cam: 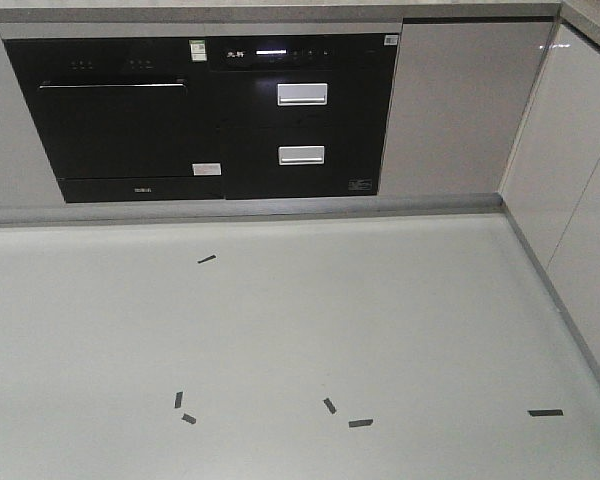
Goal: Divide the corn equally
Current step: 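Drive the base forward toward the counter with the corn pot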
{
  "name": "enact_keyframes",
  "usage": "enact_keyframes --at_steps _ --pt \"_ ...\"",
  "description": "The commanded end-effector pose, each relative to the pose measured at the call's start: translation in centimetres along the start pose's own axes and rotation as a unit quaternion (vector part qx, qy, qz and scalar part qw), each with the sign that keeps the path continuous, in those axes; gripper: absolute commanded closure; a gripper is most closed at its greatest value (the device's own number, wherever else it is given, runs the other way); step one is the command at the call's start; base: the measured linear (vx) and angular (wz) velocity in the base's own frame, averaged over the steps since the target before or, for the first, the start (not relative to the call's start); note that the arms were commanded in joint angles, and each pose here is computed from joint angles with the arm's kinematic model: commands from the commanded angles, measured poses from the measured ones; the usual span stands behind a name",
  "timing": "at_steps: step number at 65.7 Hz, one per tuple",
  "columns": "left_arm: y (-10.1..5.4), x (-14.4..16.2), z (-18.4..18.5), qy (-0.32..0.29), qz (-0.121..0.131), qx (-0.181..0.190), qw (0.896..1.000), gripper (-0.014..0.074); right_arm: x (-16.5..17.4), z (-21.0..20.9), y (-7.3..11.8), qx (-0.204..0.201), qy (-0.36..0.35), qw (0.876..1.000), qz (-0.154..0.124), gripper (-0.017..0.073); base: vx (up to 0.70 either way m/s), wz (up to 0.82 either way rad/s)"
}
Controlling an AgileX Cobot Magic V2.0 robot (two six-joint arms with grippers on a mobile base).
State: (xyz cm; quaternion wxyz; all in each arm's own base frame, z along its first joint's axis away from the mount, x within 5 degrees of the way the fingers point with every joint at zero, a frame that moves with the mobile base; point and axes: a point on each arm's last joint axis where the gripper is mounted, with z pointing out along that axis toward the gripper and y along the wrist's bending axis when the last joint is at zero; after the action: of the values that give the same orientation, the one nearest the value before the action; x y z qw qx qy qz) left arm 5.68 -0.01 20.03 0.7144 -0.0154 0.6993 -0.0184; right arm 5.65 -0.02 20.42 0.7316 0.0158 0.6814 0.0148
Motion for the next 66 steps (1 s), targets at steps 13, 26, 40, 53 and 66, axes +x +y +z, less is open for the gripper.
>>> enact_keyframes --at_steps 13,26,40,53,66 --pt "-0.07 -0.43 -0.12 -0.04 -0.006 0.004 0.999 0.06 -0.36 -0.02 0.0 0.0 -0.032 0.999 -0.004 0.0569 0.02 0.01" --pt "-0.07 -0.43 -0.12 -0.04 -0.006 0.004 0.999 0.06 -0.36 -0.02 0.0 0.0 -0.032 0.999 -0.004 0.0569 0.05 0.03" --pt "-0.07 -0.43 -0.12 -0.04 -0.006 0.004 0.999 0.06 -0.36 -0.02 0.0 0.0 -0.032 0.999 -0.004 0.0569 0.09 -0.02" --pt "-0.07 -0.43 -0.12 -0.04 -0.006 0.004 0.999 0.06 -0.36 -0.02 0.0 0.0 -0.032 0.999 -0.004 0.0569 0.12 -0.07" --pt "-0.07 -0.43 -0.12 -0.04 -0.006 0.004 0.999 0.06 -0.36 -0.02 0.0 0.0 -0.032 0.999 -0.004 0.0569 0.11 -0.03"
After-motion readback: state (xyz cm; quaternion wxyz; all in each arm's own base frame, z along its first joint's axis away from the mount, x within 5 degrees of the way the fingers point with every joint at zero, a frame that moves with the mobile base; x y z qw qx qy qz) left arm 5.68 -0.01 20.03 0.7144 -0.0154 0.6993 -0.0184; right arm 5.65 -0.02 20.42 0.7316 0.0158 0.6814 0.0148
